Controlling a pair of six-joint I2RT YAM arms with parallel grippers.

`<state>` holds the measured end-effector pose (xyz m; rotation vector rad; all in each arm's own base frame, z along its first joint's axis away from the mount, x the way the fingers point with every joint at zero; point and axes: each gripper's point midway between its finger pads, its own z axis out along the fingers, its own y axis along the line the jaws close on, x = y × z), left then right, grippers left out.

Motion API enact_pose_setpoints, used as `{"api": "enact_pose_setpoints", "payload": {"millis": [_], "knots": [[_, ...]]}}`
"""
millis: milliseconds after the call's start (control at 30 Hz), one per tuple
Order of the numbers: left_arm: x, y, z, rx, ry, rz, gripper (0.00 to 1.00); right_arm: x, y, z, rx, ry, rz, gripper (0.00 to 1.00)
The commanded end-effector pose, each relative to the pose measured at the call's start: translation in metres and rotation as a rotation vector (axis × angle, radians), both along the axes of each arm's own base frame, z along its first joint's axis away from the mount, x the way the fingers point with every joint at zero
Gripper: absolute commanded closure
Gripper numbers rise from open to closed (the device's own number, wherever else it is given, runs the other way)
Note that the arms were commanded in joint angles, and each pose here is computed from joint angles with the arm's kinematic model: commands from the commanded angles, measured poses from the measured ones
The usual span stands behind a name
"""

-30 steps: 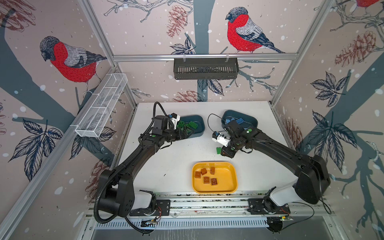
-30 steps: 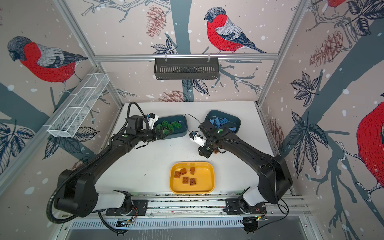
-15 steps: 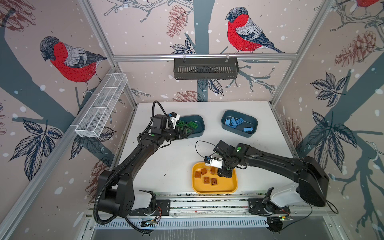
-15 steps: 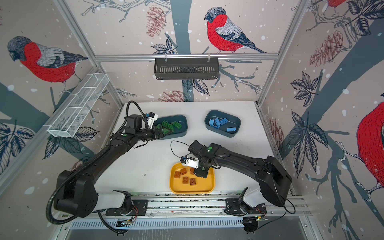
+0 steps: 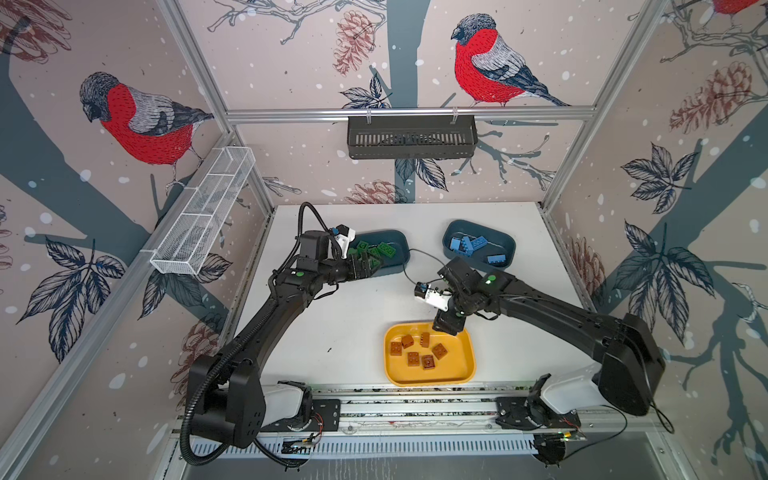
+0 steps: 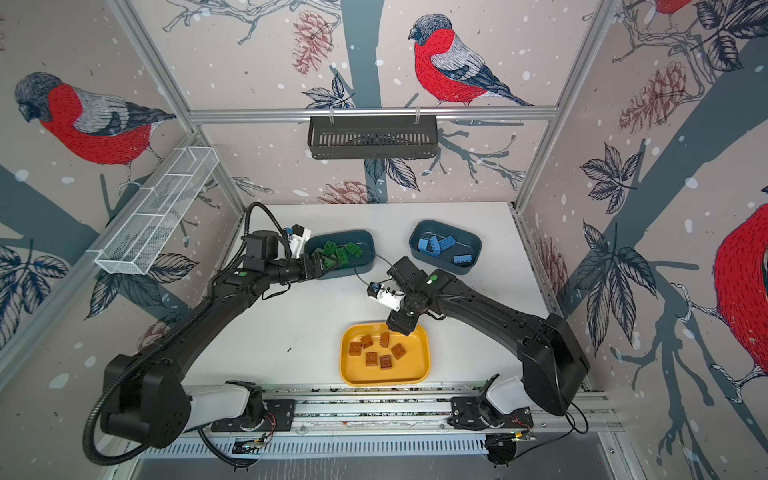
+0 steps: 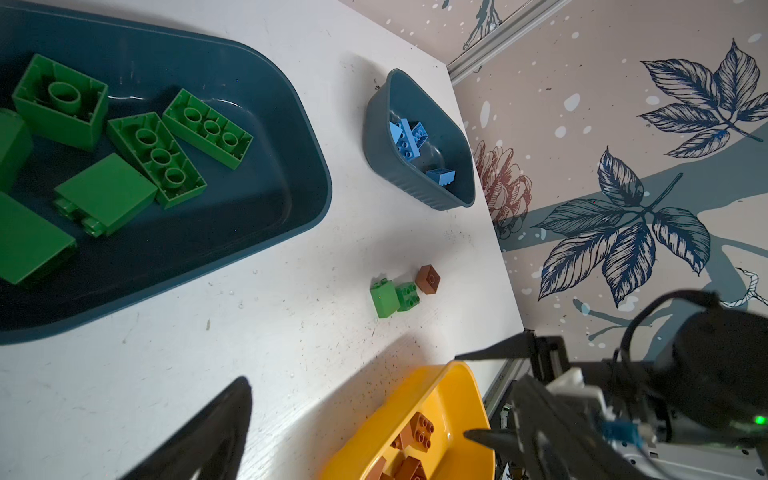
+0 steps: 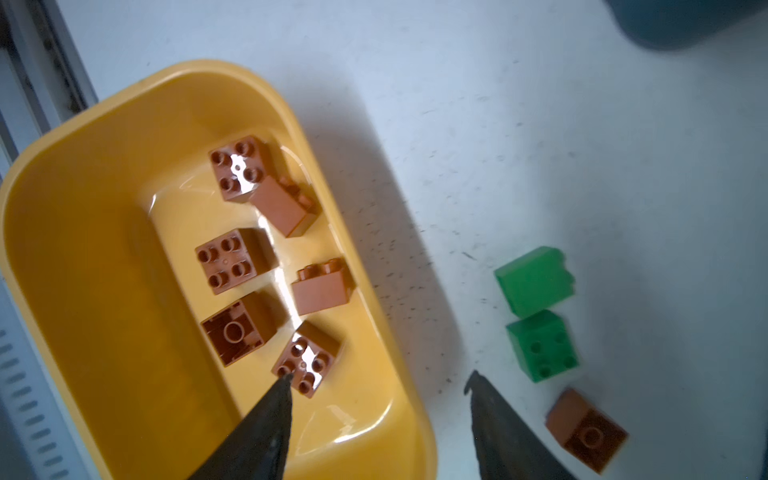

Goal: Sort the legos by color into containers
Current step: 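Move the right gripper to the pile and grasp a green 2x2 brick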

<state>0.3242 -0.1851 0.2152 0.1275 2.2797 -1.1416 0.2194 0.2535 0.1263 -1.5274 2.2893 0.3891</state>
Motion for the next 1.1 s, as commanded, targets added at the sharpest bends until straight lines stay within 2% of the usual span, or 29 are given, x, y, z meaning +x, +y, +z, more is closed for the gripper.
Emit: {"api": "enact_pose_setpoints", "payload": {"millis": [0, 67, 233, 467, 633, 833, 967, 1067], "knots": [[-0.001, 0.002, 0.003, 0.005, -0.020, 0.000, 0.03, 0.022, -0.006, 0.013, 0.058, 0.022, -0.097, 0.30], [-0.002, 0.002, 0.005, 0.006, -0.024, 0.002, 0.03, 0.028, -0.003, 0.017, 0.080, 0.027, -0.105, 0.30], [-0.004, 0.005, 0.005, 0.010, -0.031, 0.011, 0.03, 0.059, -0.020, -0.004, -0.048, -0.062, -0.153, 0.30], [-0.004, 0.005, 0.003, 0.014, -0.024, 0.011, 0.03, 0.092, -0.024, -0.045, -0.127, -0.022, -0.232, 0.28], [-0.003, 0.006, 0.000, 0.019, -0.017, 0.019, 0.03, 0.102, -0.012, -0.065, -0.114, 0.054, -0.315, 0.27], [-0.003, 0.007, -0.004, 0.024, -0.009, 0.025, 0.03, 0.104, 0.006, -0.076, -0.054, 0.174, -0.522, 0.27], [-0.001, 0.007, -0.006, 0.023, -0.005, 0.024, 0.03, 0.098, 0.001, -0.086, -0.094, 0.203, -0.629, 0.28], [0.000, 0.006, -0.009, 0.024, 0.001, 0.016, 0.03, 0.090, 0.001, -0.091, -0.103, 0.219, -0.653, 0.28]]}}
